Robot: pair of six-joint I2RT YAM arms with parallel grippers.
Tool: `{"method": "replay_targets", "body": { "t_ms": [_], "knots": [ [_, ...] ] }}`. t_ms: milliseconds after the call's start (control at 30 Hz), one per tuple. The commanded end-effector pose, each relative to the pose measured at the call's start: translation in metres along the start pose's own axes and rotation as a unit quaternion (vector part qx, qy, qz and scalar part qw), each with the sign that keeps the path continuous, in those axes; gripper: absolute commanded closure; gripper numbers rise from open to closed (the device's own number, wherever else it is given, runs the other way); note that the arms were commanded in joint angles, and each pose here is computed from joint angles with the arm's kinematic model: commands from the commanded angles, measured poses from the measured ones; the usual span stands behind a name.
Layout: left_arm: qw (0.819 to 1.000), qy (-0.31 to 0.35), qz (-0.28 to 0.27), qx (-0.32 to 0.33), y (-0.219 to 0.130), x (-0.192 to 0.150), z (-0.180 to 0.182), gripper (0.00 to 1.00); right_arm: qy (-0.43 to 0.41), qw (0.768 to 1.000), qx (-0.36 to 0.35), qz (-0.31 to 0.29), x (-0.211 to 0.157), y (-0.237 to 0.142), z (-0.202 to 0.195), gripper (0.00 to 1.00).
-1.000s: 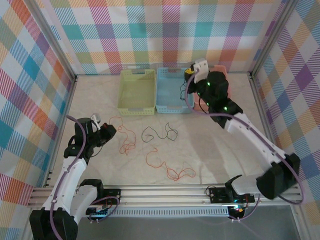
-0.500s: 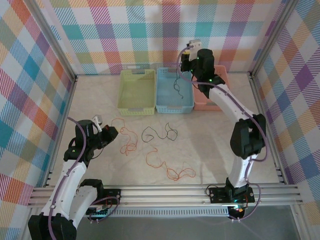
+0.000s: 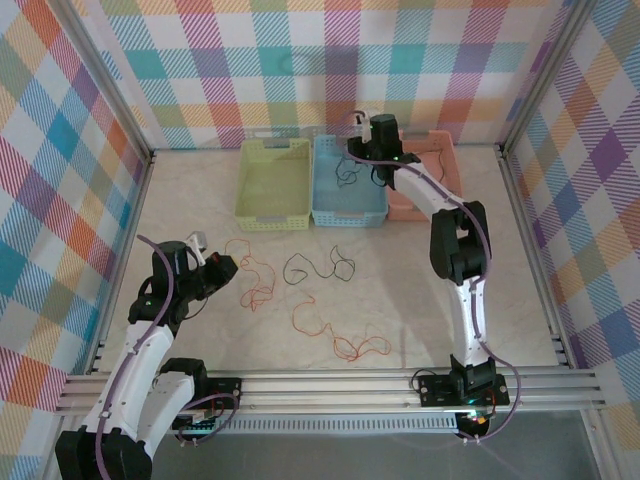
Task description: Untangle the cables
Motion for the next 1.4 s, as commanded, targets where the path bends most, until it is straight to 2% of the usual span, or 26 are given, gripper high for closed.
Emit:
{"method": "replay_targets", "body": {
  "t_ms": [0,67,167,333,467,633,833,1067,1367],
  "knots": [
    [1.0,0.012,0.013,-0.007,0.0,-0.007,-0.001,1.0,-0.003,1.0,0.025,0.015,0.019,-0.018,0.004,0.5],
    [1.0,0.013,0.015,-0.009,0.0,-0.008,-0.002,1.0,-0.001,0.999,0.028,0.021,0.023,-0.032,0.005,0.49],
    [1.0,0.015,0.014,-0.013,-0.002,-0.009,-0.004,1.0,0.0,0.999,0.041,-0.002,0.035,-0.062,0.009,0.49],
    [1.0,0.016,0.013,-0.023,-0.005,-0.01,-0.008,1.0,0.02,0.991,0.119,-0.056,0.048,-0.132,0.029,0.49],
    [0.999,0.019,0.011,-0.03,-0.008,-0.011,-0.01,1.0,0.034,0.98,0.173,-0.09,0.029,-0.179,0.045,0.5],
    [0.999,0.022,0.009,-0.029,-0.009,-0.011,-0.01,1.0,0.081,0.97,0.198,-0.119,-0.012,-0.228,0.055,0.52],
    [0.999,0.019,0.014,-0.04,-0.012,-0.012,-0.015,1.0,0.106,0.966,0.215,-0.095,-0.051,-0.251,0.066,0.53],
    [0.998,0.019,0.004,-0.057,-0.024,-0.011,-0.025,1.0,0.082,0.968,0.233,-0.034,-0.097,-0.248,0.082,0.52],
    [0.996,0.023,0.008,-0.081,-0.038,-0.009,-0.042,1.0,0.032,0.959,0.278,-0.05,-0.131,-0.232,0.121,0.53]
  ]
}}
Point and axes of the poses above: each hand's point on the last joint's axis, 136 mm out from that joint toward the fingers, its own y axis out along the fingers, its own z axis along the line the jaws close on, x = y × z, the point moved 5 cm from there along -y, back along the fingers, and after that the axes turned 4 degrees about -y, right-handed, at the moved point
